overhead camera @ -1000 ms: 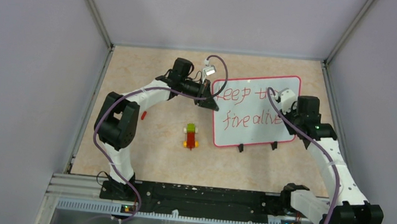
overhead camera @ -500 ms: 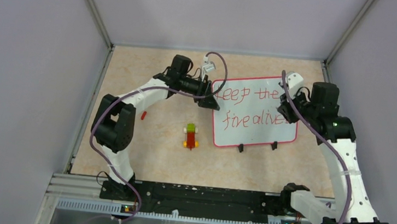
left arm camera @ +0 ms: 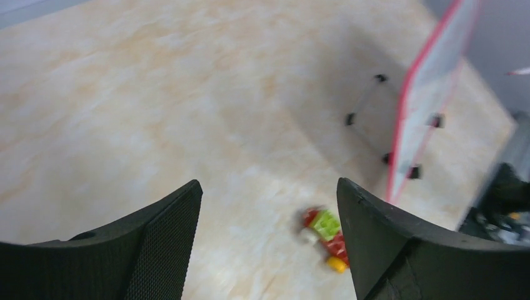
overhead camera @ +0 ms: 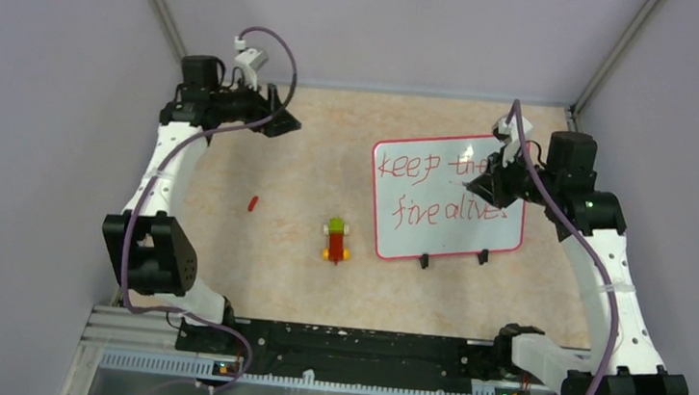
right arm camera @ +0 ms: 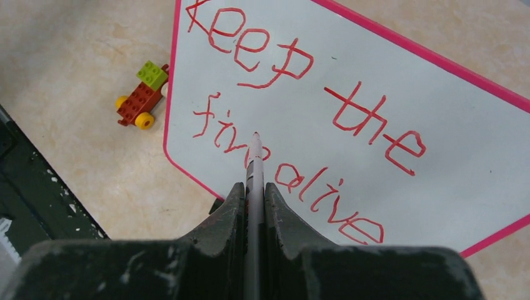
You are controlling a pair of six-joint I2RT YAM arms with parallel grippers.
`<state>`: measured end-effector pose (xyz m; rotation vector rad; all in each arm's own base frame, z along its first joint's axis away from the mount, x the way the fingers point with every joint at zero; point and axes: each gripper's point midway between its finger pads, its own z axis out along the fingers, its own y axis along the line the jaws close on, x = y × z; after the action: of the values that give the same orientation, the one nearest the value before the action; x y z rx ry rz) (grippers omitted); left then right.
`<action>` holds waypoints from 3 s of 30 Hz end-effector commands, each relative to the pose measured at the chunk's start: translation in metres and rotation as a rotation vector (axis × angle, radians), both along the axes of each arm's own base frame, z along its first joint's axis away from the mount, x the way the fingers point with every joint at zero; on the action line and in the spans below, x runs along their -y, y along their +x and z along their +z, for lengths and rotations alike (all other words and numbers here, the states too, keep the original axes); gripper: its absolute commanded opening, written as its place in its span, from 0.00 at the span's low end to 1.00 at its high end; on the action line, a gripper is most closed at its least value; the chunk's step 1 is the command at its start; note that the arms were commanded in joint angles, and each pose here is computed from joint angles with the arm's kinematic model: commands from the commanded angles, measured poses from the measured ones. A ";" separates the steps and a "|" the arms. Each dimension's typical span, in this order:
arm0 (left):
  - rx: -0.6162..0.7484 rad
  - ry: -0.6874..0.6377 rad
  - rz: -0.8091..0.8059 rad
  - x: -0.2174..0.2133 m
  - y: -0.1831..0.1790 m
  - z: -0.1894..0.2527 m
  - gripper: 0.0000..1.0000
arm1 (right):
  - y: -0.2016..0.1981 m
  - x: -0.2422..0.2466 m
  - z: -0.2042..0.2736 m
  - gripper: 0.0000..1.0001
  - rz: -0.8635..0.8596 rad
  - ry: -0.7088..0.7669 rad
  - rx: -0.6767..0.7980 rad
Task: Write a sentence on the whiteboard
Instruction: Write a sentence on the whiteboard, then close the whiteboard marker at the center of the board.
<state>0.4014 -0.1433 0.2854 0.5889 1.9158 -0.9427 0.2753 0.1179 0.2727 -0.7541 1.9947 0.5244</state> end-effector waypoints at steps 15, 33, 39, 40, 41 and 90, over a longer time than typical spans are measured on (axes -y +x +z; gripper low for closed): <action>-0.419 0.651 0.197 -0.150 -0.042 -0.195 0.62 | -0.001 -0.023 0.013 0.00 0.085 0.124 0.017; -0.705 1.009 0.094 -0.146 -0.049 -0.255 0.48 | -0.002 -0.015 -0.002 0.00 0.066 0.069 0.021; -0.749 1.080 0.085 -0.150 -0.050 -0.265 0.44 | -0.004 -0.013 -0.003 0.00 0.060 0.057 0.031; -0.757 1.083 0.079 -0.150 -0.051 -0.266 0.43 | -0.005 -0.013 -0.003 0.00 0.059 0.055 0.032; -0.766 1.086 0.071 -0.148 -0.052 -0.268 0.43 | -0.004 -0.012 -0.003 0.00 0.058 0.053 0.035; -0.400 -0.865 -0.031 0.018 -0.102 0.126 0.00 | -0.045 -0.165 0.216 0.00 0.135 -0.152 1.348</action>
<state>0.3429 -0.1567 0.3618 -0.1479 1.7802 -1.6037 0.2437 0.2888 0.4263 -1.0910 1.0654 0.2378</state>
